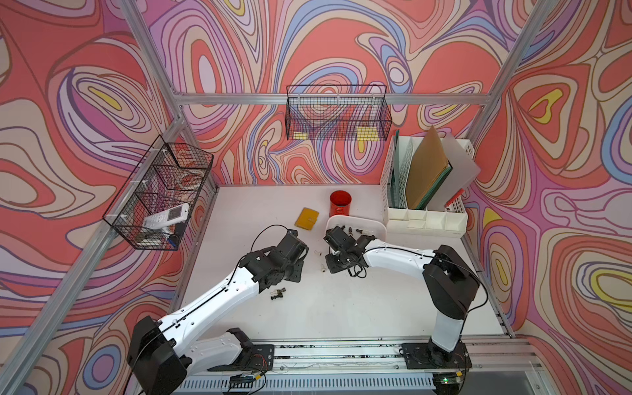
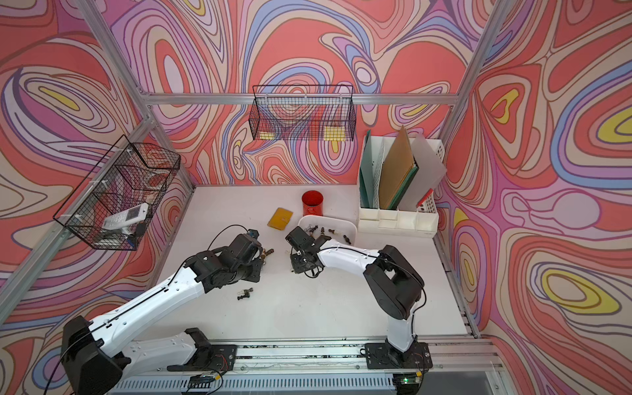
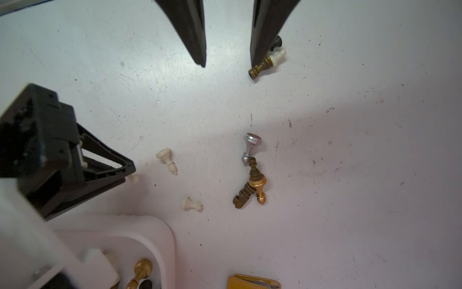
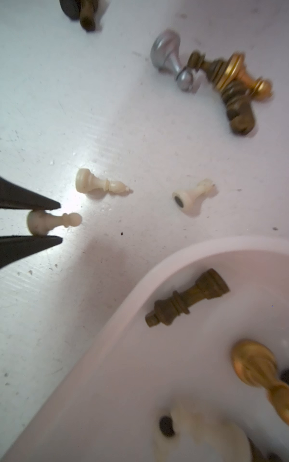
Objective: Put the chess pieces into the storage box
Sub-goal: Pick up the chess piece at the center of the board, then place the chess piece in the storage box.
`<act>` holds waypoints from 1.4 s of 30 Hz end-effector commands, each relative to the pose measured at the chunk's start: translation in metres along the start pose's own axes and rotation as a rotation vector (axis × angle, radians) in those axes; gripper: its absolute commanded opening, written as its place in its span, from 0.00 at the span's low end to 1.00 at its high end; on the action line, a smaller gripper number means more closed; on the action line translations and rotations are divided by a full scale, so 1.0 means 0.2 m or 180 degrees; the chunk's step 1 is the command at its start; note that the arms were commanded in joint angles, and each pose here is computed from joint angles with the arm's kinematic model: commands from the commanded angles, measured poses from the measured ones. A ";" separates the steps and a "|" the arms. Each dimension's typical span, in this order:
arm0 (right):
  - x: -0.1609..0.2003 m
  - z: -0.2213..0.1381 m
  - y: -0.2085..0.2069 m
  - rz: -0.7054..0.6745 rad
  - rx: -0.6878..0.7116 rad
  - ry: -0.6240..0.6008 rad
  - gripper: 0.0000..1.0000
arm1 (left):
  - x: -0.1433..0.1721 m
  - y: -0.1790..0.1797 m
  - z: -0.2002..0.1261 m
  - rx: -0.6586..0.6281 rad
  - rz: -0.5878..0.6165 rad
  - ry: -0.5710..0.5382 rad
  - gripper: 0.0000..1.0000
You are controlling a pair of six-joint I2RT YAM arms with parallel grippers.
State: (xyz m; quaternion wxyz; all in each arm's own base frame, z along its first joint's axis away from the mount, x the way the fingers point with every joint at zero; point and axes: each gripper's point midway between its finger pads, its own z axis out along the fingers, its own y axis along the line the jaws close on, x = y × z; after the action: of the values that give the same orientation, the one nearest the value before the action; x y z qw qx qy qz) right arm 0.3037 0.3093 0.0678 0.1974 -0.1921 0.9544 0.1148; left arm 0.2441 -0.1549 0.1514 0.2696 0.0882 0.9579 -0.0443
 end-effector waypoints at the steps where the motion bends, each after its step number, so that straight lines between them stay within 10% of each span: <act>1: -0.11 -0.15 0.02 -0.0054 -0.0060 -0.0306 0.12 | -0.01 -0.04 0.04 0.0116 -0.0120 0.0006 0.35; 20: -0.44 -0.01 -0.87 0.0859 0.0243 -0.0654 0.13 | -0.06 -0.25 0.26 0.0472 -0.0295 0.0232 0.35; 42: -0.39 -0.60 -0.80 0.0897 0.0186 -0.1337 0.29 | -0.13 -0.47 0.50 0.0561 -0.0226 0.0581 0.37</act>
State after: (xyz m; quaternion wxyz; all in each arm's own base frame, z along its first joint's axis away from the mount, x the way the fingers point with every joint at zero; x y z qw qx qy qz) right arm 0.4045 0.1594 0.2039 0.3990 -0.0288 0.9021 0.1617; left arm 0.2996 -0.2562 0.0833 0.1788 0.0803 0.9719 -0.1301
